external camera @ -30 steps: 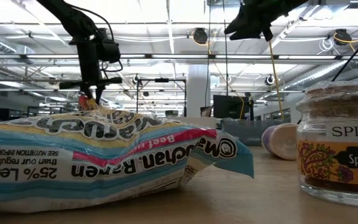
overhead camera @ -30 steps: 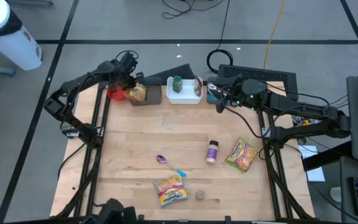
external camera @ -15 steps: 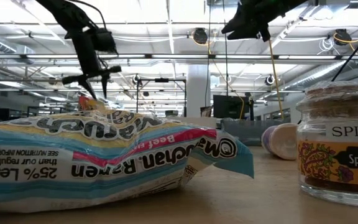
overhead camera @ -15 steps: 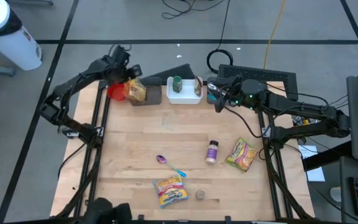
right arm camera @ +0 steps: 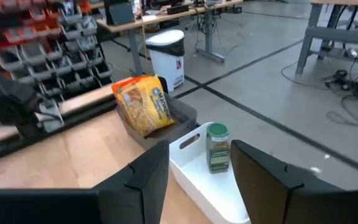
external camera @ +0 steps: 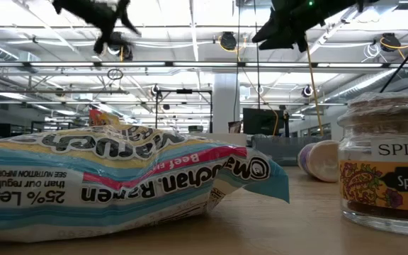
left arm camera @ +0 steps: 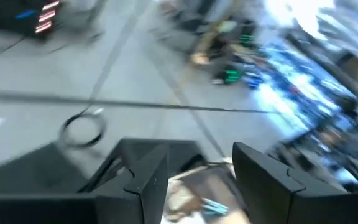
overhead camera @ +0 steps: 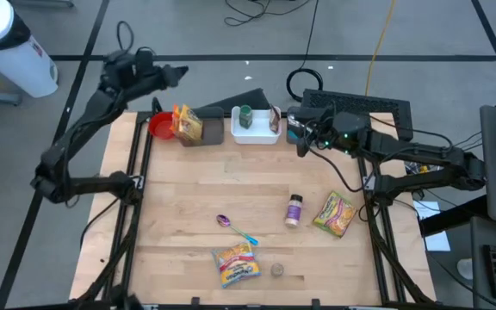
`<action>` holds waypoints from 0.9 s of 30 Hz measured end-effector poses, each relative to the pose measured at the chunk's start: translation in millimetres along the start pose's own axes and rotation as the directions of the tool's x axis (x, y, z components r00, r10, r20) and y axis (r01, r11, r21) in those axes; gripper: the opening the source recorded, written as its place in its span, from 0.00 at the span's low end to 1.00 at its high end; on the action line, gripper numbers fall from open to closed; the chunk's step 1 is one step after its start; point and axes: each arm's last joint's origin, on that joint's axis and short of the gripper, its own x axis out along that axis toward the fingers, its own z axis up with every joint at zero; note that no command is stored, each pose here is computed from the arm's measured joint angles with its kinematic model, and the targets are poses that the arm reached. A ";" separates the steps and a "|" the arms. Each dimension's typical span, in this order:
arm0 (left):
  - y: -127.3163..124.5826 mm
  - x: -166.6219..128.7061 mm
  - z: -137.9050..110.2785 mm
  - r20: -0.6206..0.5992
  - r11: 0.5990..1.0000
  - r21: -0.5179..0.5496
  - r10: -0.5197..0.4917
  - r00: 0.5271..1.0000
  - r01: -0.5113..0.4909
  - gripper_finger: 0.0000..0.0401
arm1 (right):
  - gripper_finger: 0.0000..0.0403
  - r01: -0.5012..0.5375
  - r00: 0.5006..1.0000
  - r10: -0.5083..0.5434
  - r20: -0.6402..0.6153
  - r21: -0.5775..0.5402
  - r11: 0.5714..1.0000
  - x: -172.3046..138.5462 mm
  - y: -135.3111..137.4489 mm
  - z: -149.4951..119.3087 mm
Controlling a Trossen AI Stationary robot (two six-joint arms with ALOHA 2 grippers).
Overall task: Pick & Place Food Item
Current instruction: Put the blue noodle pack into the left black bin
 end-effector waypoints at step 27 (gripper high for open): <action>-111.5 -38.5 -217.1 -0.639 0.957 -0.094 -0.270 0.720 0.275 0.46 | 0.41 -0.402 0.884 0.448 -0.133 0.275 0.873 2.0 16.1 -51.4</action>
